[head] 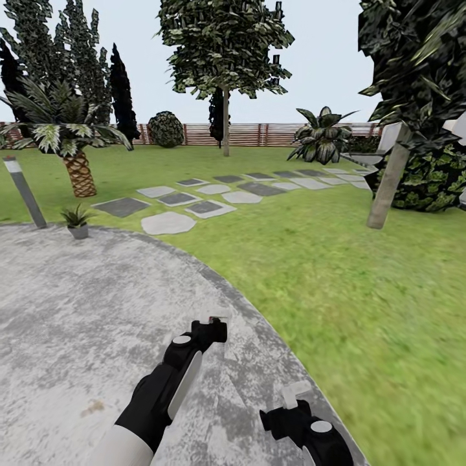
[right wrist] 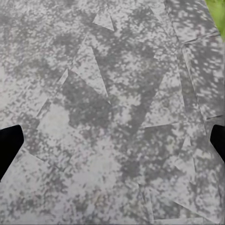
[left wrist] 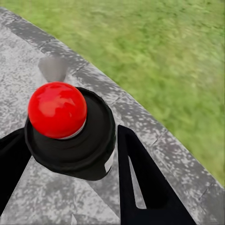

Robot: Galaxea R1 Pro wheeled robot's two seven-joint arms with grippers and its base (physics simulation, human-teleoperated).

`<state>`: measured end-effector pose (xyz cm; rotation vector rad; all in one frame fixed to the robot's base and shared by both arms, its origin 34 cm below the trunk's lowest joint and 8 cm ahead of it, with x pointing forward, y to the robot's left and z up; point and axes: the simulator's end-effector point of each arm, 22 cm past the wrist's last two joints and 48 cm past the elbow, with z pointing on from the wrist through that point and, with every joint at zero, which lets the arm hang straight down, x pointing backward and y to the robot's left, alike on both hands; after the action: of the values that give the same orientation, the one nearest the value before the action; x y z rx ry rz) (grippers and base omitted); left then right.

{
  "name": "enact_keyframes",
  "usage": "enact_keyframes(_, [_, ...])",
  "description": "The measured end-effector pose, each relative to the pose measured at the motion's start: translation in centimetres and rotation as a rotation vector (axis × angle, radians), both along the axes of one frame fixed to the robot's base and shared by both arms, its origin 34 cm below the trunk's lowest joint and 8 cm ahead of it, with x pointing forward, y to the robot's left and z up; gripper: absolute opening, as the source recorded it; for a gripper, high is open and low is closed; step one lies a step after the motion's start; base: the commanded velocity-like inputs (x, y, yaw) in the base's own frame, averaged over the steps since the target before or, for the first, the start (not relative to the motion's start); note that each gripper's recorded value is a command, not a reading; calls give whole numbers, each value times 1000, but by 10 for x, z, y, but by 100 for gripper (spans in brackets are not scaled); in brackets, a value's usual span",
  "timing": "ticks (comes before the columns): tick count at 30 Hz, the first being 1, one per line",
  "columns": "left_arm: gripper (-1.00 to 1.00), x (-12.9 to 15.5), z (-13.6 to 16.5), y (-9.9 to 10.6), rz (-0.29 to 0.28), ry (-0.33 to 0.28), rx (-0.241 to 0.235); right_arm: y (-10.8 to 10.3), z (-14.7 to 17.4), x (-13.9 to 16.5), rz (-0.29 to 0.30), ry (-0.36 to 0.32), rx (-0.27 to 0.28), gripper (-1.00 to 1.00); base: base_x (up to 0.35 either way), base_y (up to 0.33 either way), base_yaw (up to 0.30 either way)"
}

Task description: Pick up the pesticide atomizer in the garden and spray insectifuge to fully cover both potted plants in the garden.

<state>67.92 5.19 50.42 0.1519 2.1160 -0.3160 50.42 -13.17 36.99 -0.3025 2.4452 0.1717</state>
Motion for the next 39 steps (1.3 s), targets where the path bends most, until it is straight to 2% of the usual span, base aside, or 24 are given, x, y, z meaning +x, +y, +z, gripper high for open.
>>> enact_keyframes(15, [-100,0,-2,5,6,3,8,-3,2,2,-8,-6,-3,100,336,0,8])
enact_keyframes(39, [-100,0,-6,4,4,10,8,3,0,0,2,-1,3,100,336,0,242])
